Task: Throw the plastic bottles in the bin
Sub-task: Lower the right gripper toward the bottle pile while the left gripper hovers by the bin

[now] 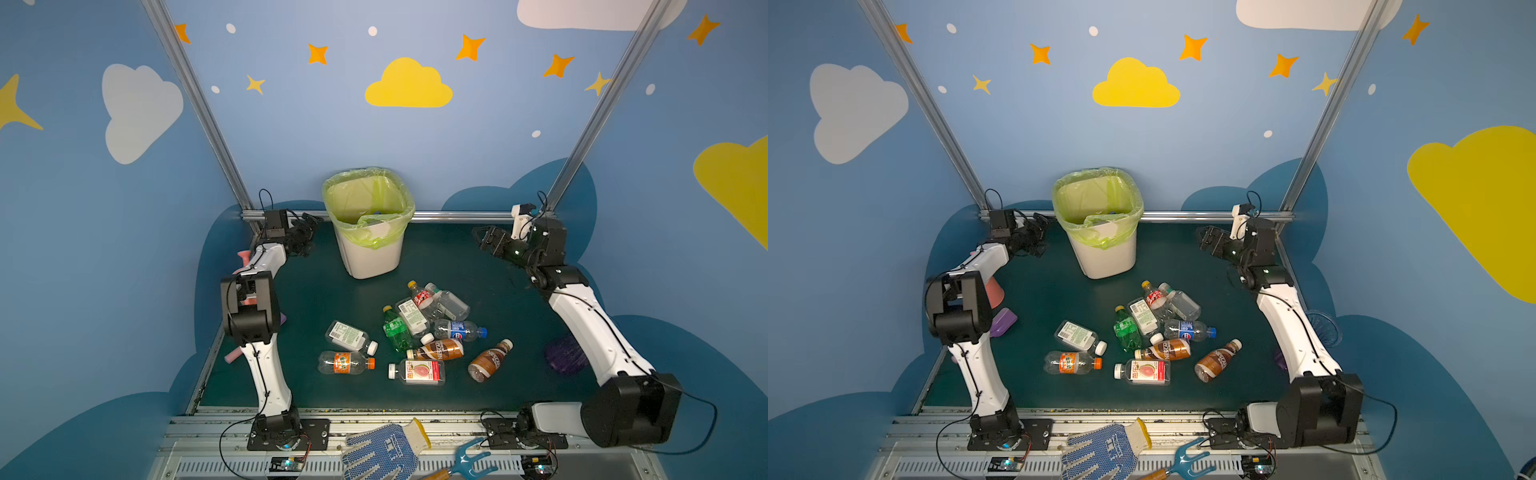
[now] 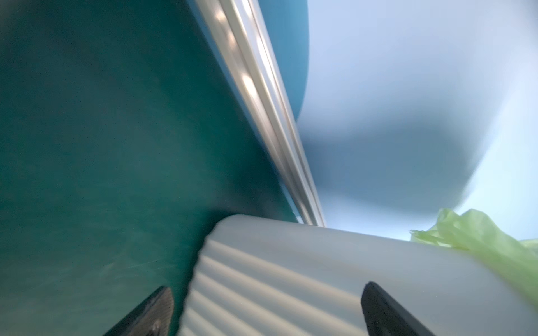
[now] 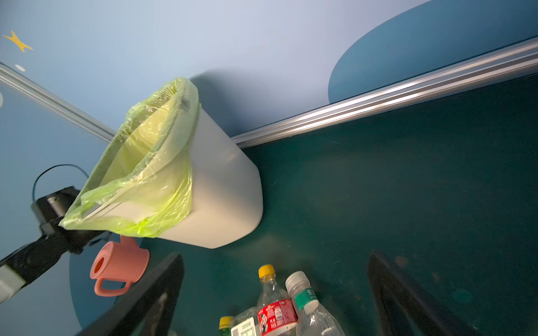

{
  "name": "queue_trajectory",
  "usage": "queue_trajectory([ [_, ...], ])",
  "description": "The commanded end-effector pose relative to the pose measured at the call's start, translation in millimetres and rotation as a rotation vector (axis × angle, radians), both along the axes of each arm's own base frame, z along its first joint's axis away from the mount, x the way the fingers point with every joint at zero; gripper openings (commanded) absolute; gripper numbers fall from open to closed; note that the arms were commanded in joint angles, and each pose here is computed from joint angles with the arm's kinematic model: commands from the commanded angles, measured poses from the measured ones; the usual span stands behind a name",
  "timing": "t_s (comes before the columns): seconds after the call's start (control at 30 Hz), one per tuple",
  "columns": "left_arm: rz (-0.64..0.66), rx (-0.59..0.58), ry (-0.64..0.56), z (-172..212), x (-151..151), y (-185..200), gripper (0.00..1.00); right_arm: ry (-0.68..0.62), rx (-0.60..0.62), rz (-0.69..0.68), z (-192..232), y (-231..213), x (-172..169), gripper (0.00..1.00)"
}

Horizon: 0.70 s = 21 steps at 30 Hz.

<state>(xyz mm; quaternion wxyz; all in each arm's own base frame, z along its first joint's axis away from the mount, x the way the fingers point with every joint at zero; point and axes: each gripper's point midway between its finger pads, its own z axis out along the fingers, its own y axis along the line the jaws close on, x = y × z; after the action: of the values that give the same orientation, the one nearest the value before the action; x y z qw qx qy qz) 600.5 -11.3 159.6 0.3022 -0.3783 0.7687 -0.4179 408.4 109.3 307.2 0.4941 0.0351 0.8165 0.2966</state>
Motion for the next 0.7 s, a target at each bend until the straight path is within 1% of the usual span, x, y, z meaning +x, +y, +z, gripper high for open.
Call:
queue_trajectory([
  [0.0,-0.083,-0.075,-0.078,27.2,18.8,-35.1,1.00,0.017,0.011,0.006,-16.3,-8.6,-13.5,0.98],
  [0.2,-0.183,-0.079,-0.079,23.2,24.4,-84.2,1.00,0.102,-0.001,-0.106,-47.1,-43.8,-36.5,0.98],
  [0.43,-0.264,-0.087,-0.062,14.7,12.8,-135.6,1.00,0.146,0.011,-0.179,-62.0,-69.7,-60.1,0.98],
  [0.57,-0.276,-0.071,-0.057,10.4,2.1,-153.5,1.00,0.199,0.026,-0.160,-78.1,-66.2,-68.6,0.98],
  [0.67,-0.247,-0.075,-0.082,20.2,-0.9,-149.2,1.00,0.251,0.024,-0.093,-99.1,-55.2,-71.6,0.97],
])
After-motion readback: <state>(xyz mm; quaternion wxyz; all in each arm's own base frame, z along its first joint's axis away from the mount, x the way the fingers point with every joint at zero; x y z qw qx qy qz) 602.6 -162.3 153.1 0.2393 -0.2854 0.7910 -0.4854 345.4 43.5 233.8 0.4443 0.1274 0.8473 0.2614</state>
